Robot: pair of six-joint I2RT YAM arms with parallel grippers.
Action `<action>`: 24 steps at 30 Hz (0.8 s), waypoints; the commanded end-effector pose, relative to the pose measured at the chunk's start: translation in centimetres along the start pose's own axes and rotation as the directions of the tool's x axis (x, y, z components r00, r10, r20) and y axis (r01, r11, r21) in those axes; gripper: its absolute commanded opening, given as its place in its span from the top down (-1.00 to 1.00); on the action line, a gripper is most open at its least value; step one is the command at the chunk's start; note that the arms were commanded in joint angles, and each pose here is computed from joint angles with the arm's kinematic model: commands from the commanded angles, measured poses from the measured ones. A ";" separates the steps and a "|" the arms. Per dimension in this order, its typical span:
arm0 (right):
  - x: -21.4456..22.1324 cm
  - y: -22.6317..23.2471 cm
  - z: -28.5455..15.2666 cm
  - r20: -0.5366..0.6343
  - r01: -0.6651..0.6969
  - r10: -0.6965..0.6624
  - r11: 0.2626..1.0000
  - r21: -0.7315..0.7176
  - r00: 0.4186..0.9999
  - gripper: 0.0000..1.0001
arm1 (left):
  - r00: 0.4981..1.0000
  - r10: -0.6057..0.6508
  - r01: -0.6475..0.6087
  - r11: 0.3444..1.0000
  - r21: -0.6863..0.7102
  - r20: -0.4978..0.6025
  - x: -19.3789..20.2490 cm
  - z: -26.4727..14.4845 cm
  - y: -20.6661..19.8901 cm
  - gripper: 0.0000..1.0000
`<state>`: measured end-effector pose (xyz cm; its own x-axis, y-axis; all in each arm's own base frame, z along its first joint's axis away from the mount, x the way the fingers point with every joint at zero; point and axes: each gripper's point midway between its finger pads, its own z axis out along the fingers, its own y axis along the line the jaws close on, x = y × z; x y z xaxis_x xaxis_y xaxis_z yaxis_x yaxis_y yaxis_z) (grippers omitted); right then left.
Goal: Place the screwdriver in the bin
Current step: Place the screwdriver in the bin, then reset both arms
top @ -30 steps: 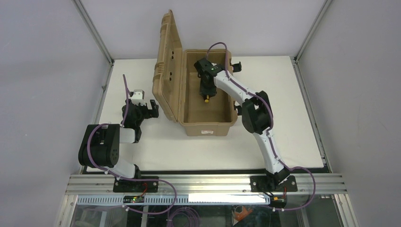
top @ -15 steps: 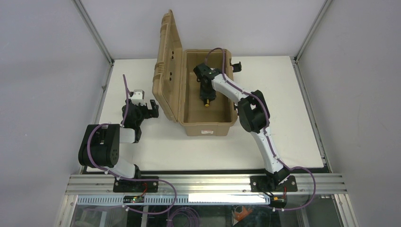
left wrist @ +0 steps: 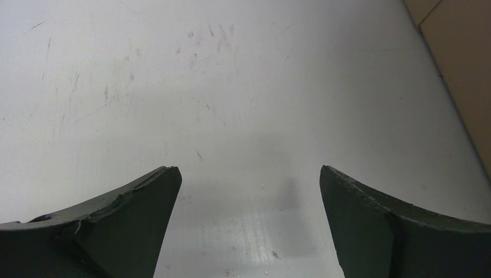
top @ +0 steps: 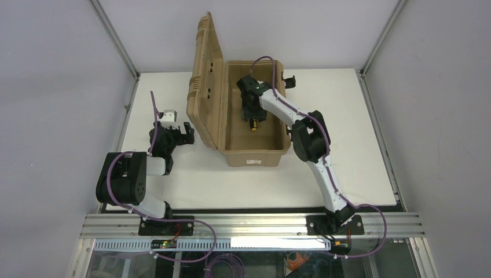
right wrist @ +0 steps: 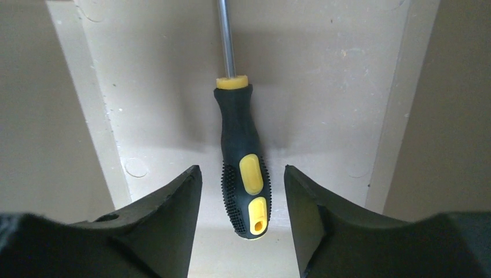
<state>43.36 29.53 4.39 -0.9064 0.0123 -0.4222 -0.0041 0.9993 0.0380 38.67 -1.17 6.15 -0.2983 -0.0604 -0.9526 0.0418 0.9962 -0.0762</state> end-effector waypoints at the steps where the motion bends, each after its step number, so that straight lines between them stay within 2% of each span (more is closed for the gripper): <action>1: -3.5 0.7 -3.5 0.096 -0.005 0.009 0.999 -0.044 0.995 -0.17 | 0.998 -0.009 0.008 1.000 0.017 0.062 -1.9 -0.1 -0.3 -0.98; 5: -5.1 0.9 -6.4 0.140 0.008 0.003 0.997 -0.076 0.990 -0.25 | 0.998 -0.009 0.008 1.000 0.017 0.063 -2.0 -0.1 -0.3 -0.98; 13: -8.0 1.7 -12.5 0.240 0.074 -0.033 0.983 -0.166 0.970 -0.57 | 0.998 -0.009 0.008 1.000 0.017 0.061 -1.9 -0.1 -0.3 -0.98; 20: -10.0 1.6 -17.2 0.322 0.130 -0.058 0.970 -0.205 0.945 -0.97 | 0.998 -0.009 0.008 1.000 0.017 0.062 -1.9 -0.1 -0.3 -0.98; 24: -11.2 0.7 -20.0 0.376 0.142 -0.050 0.965 -0.220 0.925 -0.99 | 0.998 -0.009 0.008 1.000 0.017 0.061 -1.9 -0.1 -0.3 -0.98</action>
<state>45.45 30.86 20.06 -0.7672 -0.0446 -0.6398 -0.1789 0.9729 0.1467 38.67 -1.17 6.15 -0.2983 -0.0604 -0.9526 0.0418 0.9962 -0.0762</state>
